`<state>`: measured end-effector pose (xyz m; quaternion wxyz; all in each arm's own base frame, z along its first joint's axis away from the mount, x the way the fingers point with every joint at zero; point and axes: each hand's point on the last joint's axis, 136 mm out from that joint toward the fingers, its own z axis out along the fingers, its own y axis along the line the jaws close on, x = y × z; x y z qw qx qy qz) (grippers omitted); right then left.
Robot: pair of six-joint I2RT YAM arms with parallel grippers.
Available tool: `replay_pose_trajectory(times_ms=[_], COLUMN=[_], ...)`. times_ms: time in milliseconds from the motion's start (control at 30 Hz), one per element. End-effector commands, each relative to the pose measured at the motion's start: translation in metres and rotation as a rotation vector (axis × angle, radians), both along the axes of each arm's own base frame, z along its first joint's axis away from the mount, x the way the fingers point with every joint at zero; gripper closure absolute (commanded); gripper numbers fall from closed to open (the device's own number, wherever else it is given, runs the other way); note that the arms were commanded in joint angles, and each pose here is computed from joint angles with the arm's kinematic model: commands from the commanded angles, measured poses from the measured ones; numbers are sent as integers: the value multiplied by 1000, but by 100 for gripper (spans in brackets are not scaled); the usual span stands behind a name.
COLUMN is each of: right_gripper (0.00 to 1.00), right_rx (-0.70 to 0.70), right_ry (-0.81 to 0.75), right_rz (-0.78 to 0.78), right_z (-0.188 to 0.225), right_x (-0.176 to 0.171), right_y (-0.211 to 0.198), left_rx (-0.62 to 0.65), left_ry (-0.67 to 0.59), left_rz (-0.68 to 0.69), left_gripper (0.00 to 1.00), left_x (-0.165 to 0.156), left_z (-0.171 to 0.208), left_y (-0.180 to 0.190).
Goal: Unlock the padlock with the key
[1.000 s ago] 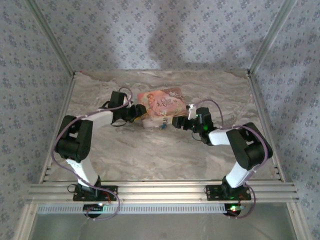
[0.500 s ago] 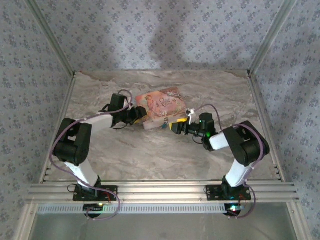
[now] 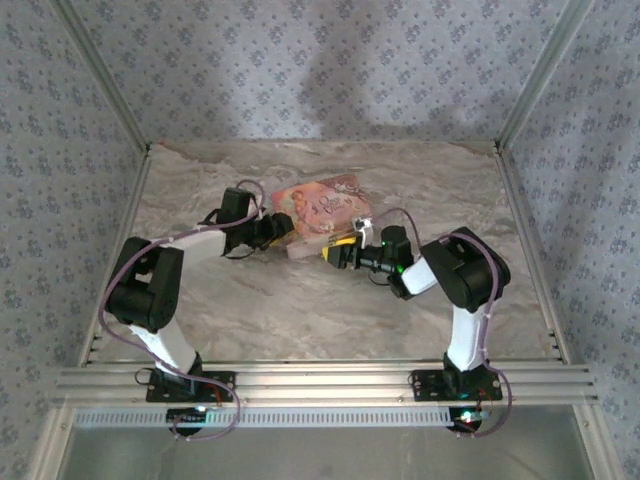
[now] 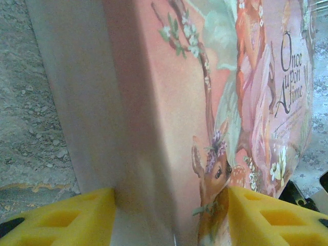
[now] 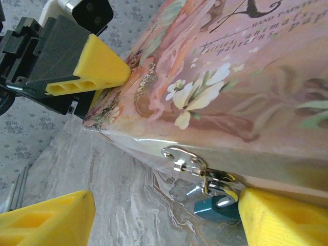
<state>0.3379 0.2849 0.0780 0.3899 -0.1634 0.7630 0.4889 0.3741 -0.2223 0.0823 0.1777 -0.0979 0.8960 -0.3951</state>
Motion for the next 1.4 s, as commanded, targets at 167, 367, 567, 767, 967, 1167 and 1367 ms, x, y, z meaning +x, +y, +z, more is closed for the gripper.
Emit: replay_pose_trajectory(times_ms=[167, 367, 567, 767, 967, 1167, 1367], right_gripper=[24, 30, 39, 48, 56, 67, 82], right_rx=[48, 76, 93, 91, 74, 52, 23], right_ry=[-14, -40, -57, -58, -39, -20, 2], right_rz=[15, 32, 54, 56, 49, 38, 18], right_z=[3, 9, 12, 10, 4, -3, -10], right_x=[7, 5, 0, -2, -2, -1, 1], right_y=[11, 12, 13, 11, 9, 8, 5], left_rx=[78, 79, 80, 80, 81, 81, 82], left_ry=[129, 132, 134, 135, 136, 135, 135], left_rz=[3, 4, 3, 3, 5, 5, 6], left_gripper=[43, 44, 44, 44, 44, 44, 44], left_x=[-28, -28, -29, -29, -29, -28, -28], left_z=[-37, -38, -40, -40, -40, -40, -39], left_y=[9, 9, 9, 9, 10, 9, 10])
